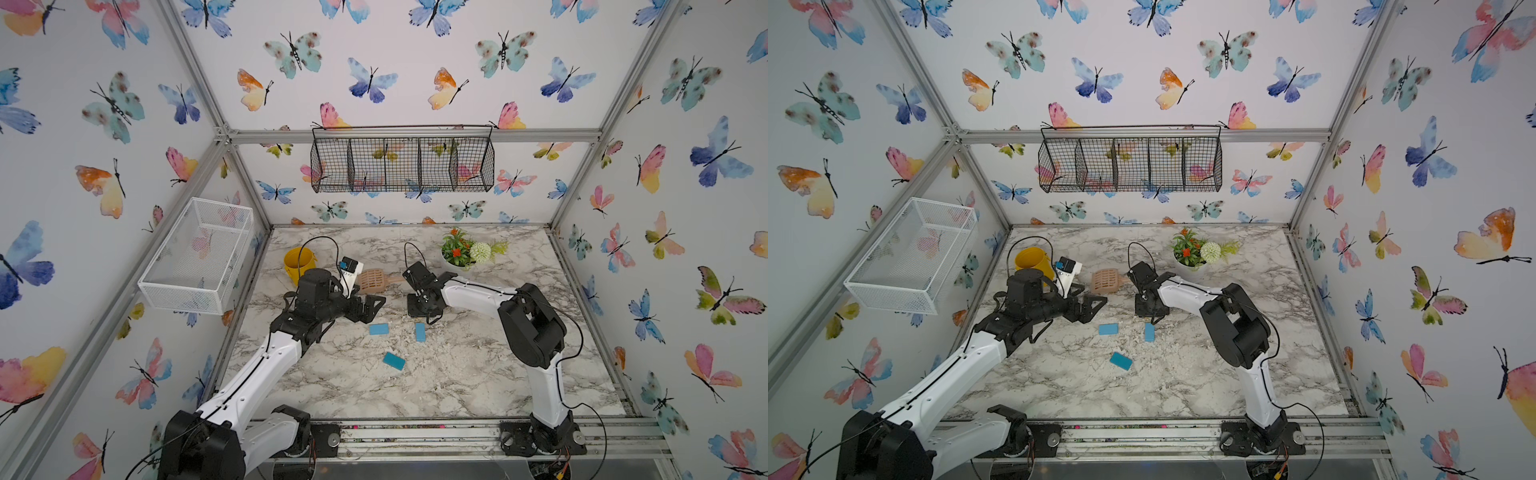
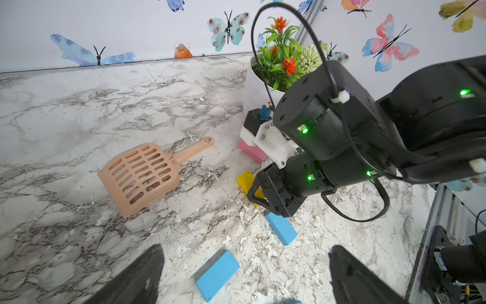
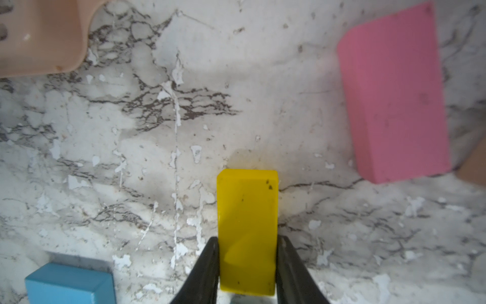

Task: Assemble the letter c with building blocks
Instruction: Assemble the building block at the center of the board.

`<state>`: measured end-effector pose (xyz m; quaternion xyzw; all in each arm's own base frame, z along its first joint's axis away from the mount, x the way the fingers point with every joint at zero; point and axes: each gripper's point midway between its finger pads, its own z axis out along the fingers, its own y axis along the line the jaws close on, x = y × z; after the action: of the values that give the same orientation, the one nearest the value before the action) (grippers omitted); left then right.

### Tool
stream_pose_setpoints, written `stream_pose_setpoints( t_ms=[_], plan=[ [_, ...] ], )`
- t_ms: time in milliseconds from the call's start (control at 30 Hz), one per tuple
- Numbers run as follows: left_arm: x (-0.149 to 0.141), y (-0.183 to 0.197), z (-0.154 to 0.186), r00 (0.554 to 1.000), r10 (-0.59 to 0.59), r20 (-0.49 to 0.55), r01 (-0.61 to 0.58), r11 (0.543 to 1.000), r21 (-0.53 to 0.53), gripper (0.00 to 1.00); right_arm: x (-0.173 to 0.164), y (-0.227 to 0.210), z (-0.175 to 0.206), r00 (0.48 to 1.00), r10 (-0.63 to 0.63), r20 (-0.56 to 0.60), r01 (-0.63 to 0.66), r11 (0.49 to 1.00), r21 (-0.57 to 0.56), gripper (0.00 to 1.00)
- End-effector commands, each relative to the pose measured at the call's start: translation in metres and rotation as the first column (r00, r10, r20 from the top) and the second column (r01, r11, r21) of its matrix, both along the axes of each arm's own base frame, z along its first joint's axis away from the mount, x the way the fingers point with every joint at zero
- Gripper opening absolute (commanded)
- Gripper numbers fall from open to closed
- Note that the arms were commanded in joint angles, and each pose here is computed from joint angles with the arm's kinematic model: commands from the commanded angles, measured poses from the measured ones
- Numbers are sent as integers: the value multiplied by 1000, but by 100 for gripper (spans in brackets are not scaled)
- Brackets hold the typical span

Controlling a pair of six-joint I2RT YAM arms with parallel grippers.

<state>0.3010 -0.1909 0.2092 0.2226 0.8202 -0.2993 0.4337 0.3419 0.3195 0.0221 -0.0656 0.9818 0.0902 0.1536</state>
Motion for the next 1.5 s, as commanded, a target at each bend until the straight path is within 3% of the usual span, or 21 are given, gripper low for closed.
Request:
stream_pose_setpoints(
  t_ms=[0,1467],
  plan=[
    [1,-3,3,1000,-15,13,16,1000,-6,98,-8,-4,6,1000,-11,3,11,1000,-14,33],
    [-3,-9,0,999,-52,-12,51,998,-26,98,-28,-4,7,1000,-11,-1,11,1000,-18,37]
  ],
)
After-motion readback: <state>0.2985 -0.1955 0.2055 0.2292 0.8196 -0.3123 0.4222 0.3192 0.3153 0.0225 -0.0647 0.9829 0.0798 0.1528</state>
